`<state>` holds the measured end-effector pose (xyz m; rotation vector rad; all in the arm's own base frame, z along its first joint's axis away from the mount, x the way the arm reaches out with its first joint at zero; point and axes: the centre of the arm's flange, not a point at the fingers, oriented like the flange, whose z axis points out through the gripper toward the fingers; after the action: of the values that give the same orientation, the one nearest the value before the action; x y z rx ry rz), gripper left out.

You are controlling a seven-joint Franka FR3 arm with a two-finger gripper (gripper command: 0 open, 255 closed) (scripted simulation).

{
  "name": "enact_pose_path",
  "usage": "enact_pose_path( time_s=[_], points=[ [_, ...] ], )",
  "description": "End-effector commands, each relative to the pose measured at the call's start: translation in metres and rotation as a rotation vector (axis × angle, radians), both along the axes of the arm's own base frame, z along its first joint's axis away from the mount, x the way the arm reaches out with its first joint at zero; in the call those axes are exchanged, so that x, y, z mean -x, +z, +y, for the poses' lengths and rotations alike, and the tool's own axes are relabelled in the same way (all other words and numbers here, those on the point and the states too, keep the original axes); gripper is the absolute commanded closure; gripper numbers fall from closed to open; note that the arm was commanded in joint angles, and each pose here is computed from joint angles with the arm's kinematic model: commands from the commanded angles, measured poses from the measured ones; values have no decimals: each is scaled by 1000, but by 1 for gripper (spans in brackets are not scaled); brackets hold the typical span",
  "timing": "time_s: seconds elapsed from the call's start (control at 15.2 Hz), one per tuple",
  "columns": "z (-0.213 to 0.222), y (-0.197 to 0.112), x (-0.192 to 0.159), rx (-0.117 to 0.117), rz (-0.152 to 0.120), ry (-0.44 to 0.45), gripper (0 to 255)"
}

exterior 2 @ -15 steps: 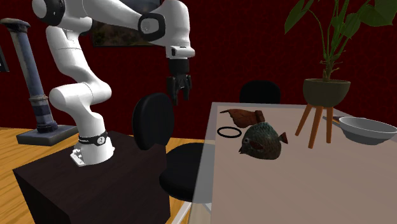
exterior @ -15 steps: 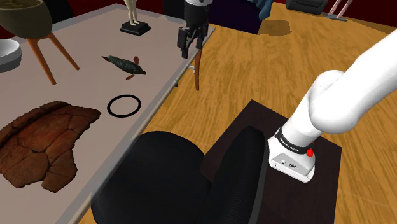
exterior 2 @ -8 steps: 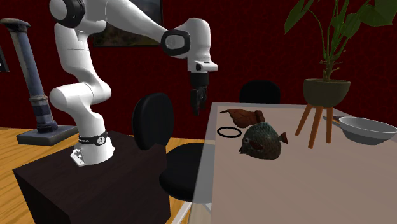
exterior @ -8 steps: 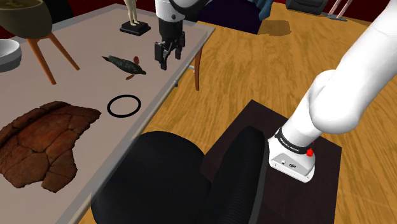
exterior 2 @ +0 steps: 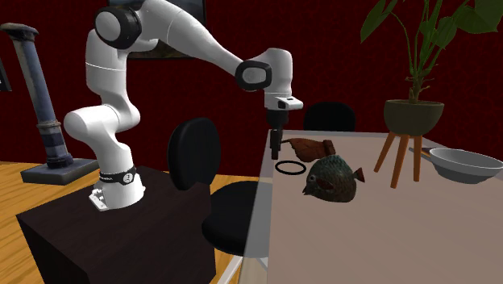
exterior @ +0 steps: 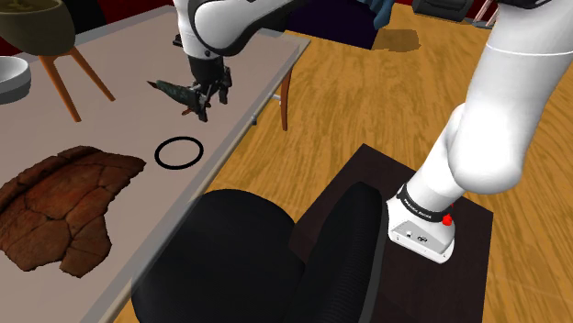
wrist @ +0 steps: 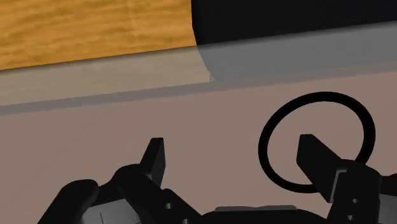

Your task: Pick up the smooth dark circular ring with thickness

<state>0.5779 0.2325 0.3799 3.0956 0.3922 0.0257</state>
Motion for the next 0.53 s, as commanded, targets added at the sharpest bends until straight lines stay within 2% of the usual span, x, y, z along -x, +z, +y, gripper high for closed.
enact_pose_path(
  time_s=[0.0,0.33,0.46],
  points=[
    [19,-15,-12,1,1,22,0],
    [64,-50,-41,5,4,74,0],
    [64,-60,-41,5,4,74,0]
  ],
)
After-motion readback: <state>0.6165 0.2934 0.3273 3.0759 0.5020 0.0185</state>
